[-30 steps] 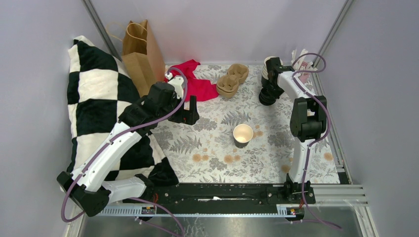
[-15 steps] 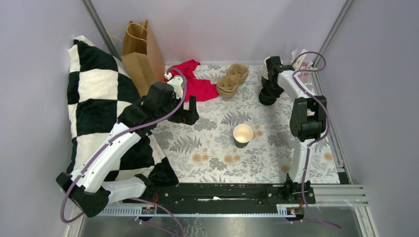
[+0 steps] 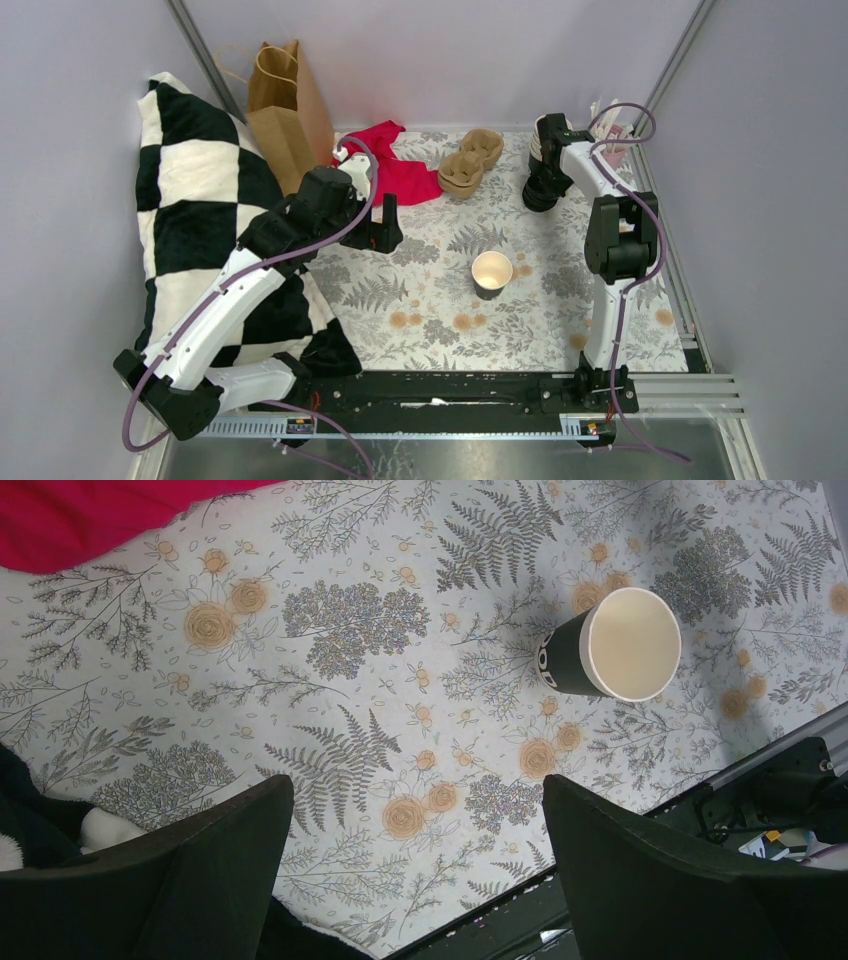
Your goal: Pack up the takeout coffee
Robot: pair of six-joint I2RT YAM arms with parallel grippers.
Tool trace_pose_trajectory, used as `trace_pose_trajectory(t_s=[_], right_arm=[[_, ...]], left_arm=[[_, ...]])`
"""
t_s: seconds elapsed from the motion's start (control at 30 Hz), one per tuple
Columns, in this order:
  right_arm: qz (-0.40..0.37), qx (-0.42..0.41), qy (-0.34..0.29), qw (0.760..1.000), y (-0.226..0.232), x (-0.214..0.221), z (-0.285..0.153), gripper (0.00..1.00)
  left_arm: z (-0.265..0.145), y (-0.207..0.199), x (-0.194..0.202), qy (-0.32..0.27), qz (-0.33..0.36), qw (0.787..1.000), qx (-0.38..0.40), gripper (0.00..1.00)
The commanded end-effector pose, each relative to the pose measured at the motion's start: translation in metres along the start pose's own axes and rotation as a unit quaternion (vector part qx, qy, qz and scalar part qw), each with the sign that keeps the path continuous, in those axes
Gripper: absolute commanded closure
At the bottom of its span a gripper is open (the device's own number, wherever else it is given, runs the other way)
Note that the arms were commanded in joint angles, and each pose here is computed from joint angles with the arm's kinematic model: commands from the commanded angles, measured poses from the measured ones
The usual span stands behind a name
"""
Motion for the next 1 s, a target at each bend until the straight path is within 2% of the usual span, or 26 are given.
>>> trace_pose_trajectory(t_s=[0.0,0.43,0.63,0.7,0.97], right_arm=[[-0.003,0.007,-0.02,1.0,0.0025,-0.0116,-0.0057,0.75],[-0.01,0.004,-0.015,1.0,0.0045,-0.0108,-0.0055,0.88],[-0.012,0.004,-0.011,1.0,0.0048,-0.0079,-0.0025,0.77],[-0.013,0.006,-0.009,1.0,0.0043,-0.0065,-0.0013,0.76],[-0.011,0.006,-0.013,1.0,0.0038,-0.0081,-0.0017,0.88]], left_arm=[[-0.0057,-0.0014,-0.0063,-0.019,0.008,1.0,0.003,0.01],[-0.0052,-0.0019,-0.0077,-0.019,0.01,1.0,0.003,0.01],[-0.0062,-0.0017,-0.0078,-0.021,0.012,1.0,0.003,0.01],[-0.0065,-0.0018,-0.0079,-0.021,0.012,1.0,0.004,0.01],[-0.0077,-0.0015,-0.0074,-0.022,0.013,1.0,0.004,0.01]])
Point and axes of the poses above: each gripper's point midway between its finger pads, its own z axis out along the fingers, its own y axis along the line the jaws close on, x = y × z, the point moved 2 cm from there along -z, back along the fingers, and after that the axes turned 2 degrees about -z, right-handed, at the moved point
